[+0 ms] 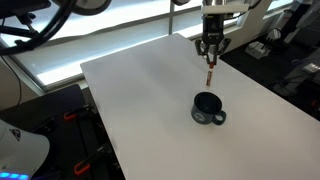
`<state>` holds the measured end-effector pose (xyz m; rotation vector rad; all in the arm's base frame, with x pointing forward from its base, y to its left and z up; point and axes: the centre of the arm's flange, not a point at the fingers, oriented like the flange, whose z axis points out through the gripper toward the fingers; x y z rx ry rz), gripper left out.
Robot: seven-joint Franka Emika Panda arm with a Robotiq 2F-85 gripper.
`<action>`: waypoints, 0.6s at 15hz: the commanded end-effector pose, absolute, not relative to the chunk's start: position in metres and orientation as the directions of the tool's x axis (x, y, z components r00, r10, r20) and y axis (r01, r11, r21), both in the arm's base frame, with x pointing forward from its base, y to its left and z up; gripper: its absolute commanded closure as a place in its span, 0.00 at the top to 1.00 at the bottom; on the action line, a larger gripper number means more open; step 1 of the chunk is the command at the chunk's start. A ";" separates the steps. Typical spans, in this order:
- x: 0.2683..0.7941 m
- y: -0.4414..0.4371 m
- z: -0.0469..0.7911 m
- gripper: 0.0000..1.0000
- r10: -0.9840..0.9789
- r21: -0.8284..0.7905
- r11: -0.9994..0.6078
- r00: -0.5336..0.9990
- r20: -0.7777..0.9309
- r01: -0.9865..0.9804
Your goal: Take the marker out of the mug and place it on the table
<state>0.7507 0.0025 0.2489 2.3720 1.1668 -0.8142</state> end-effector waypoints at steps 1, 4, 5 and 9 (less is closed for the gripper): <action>0.769 -0.007 0.219 0.05 0.588 0.026 -0.568 0.427 -0.687 0.823; 0.762 -0.017 0.192 0.05 0.568 0.010 -0.576 0.409 -0.714 0.817; 0.761 -0.020 0.185 0.05 0.562 0.008 -0.581 0.408 -0.720 0.814; 0.758 -0.028 0.174 0.05 0.509 0.038 -0.622 0.441 -0.740 0.782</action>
